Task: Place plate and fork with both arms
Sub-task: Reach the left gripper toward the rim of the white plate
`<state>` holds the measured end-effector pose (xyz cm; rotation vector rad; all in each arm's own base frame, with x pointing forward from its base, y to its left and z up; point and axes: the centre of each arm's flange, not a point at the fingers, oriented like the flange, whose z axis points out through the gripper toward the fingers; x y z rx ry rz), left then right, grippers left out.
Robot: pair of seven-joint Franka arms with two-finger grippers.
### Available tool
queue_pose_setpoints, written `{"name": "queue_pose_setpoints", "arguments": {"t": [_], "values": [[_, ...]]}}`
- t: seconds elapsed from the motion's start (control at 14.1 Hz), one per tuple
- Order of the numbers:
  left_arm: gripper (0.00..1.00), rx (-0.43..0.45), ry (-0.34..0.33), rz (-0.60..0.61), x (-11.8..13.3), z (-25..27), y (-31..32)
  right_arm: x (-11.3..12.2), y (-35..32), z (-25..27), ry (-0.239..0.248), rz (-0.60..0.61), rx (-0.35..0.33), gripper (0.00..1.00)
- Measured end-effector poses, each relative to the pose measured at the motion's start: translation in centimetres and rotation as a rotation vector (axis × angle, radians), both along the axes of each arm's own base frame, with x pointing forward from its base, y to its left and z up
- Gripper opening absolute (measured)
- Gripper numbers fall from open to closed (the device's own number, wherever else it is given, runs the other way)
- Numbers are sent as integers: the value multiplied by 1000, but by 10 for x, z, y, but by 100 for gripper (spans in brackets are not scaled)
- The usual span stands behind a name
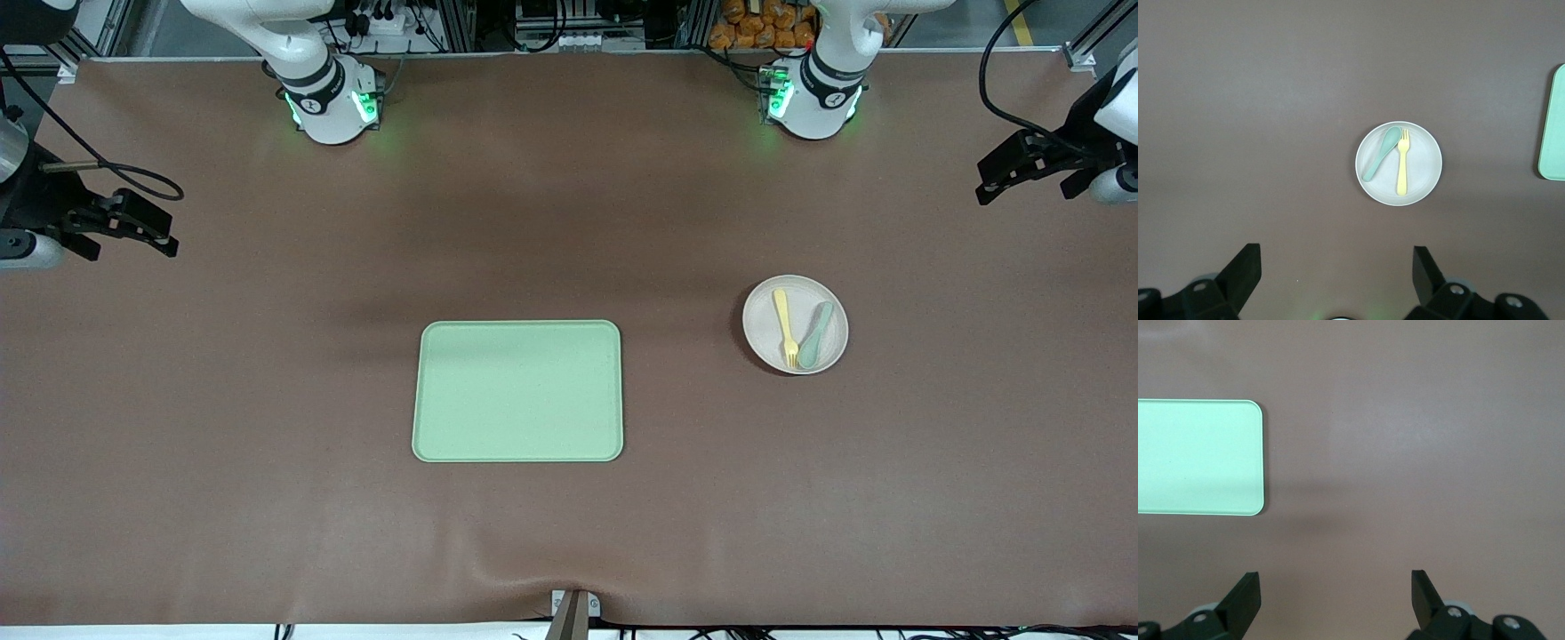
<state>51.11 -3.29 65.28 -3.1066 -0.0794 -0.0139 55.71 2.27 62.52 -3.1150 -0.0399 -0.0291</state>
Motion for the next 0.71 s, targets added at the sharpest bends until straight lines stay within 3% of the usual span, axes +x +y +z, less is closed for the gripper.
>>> {"name": "queue_pose_setpoints", "arguments": {"t": [0.5, 0.71], "values": [[100, -1, 8, 3, 0, -1, 2, 0, 0, 0, 2, 0, 0, 100], [100, 1, 55, -8, 13, -24, 6, 0, 0, -3, 11, 0, 0, 100]]}}
